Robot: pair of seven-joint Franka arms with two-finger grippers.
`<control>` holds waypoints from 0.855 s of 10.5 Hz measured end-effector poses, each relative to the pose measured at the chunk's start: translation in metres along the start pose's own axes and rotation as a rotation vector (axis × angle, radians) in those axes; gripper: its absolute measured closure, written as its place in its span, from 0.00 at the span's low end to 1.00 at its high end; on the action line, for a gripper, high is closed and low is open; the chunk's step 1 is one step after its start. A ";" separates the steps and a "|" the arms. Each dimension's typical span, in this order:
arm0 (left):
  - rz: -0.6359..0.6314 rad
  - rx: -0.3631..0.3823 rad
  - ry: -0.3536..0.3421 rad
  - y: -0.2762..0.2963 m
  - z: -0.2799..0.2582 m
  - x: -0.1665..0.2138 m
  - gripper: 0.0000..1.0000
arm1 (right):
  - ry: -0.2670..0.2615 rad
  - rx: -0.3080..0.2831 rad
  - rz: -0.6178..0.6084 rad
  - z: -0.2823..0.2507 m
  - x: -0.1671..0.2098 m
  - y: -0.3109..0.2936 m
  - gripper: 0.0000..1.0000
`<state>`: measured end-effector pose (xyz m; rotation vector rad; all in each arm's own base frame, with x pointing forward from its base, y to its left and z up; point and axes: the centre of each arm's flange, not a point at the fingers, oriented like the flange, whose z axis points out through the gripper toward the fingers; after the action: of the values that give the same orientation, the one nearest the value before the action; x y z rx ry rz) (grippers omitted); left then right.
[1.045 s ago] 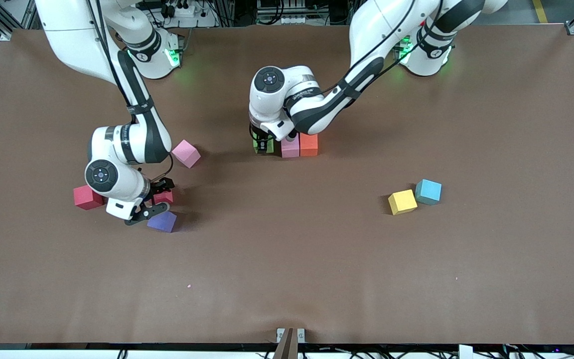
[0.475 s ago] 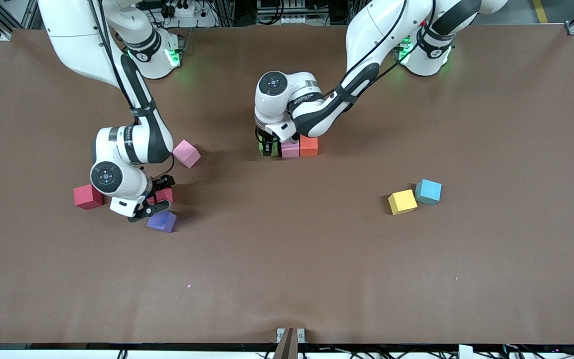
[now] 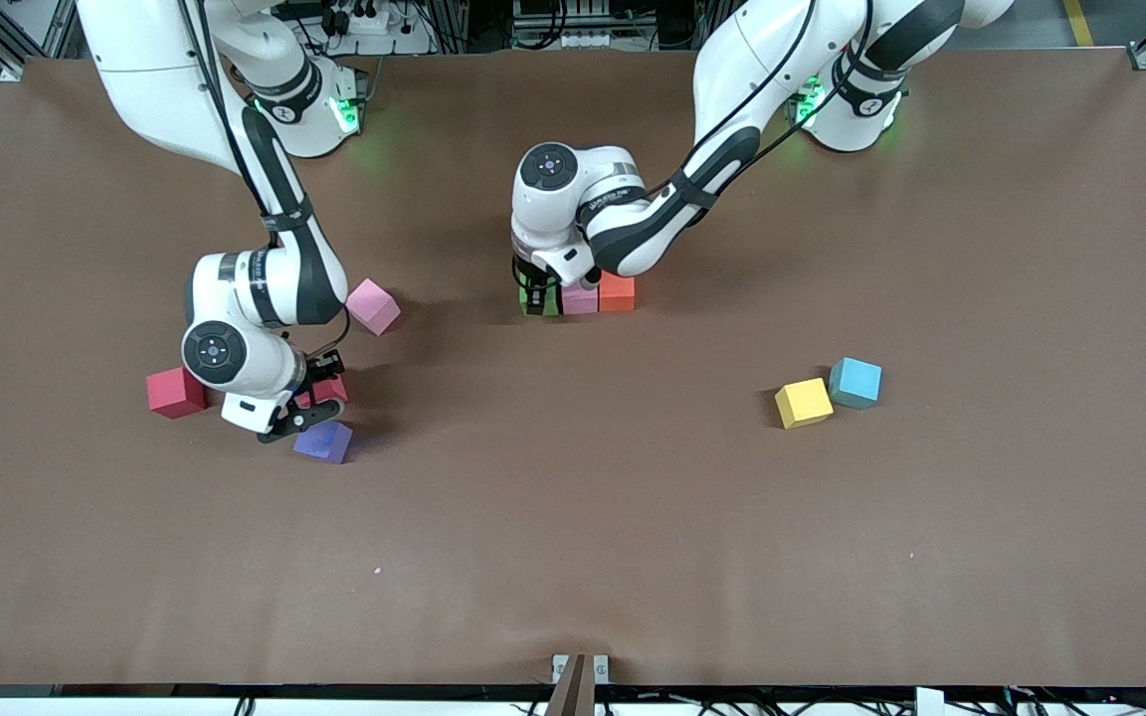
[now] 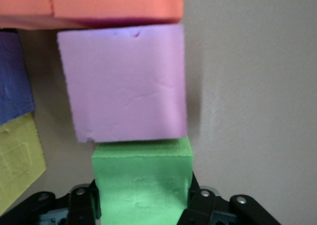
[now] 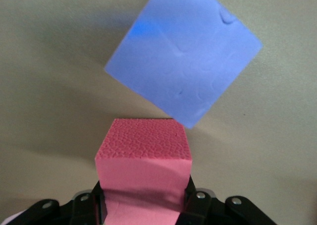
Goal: Form number 2 with 11 blocks
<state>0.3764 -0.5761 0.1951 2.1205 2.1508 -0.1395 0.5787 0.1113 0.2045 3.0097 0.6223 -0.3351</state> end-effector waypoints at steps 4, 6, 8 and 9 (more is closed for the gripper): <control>-0.007 -0.002 0.002 0.005 -0.001 0.004 0.39 | -0.006 0.070 0.059 -0.029 0.017 -0.045 0.42; -0.006 -0.003 0.001 0.004 -0.001 0.004 0.30 | 0.003 0.078 0.072 -0.036 0.022 -0.053 0.42; -0.003 -0.014 -0.003 0.006 -0.010 0.001 0.06 | 0.006 0.079 0.087 -0.038 0.023 -0.053 0.42; 0.001 -0.026 0.003 0.007 -0.022 -0.001 0.00 | 0.006 0.078 0.097 -0.039 0.024 -0.057 0.43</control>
<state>0.3830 -0.5740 0.2177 2.1095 2.1414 -0.1077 0.5851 0.1763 0.2372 3.1032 0.4720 -0.3530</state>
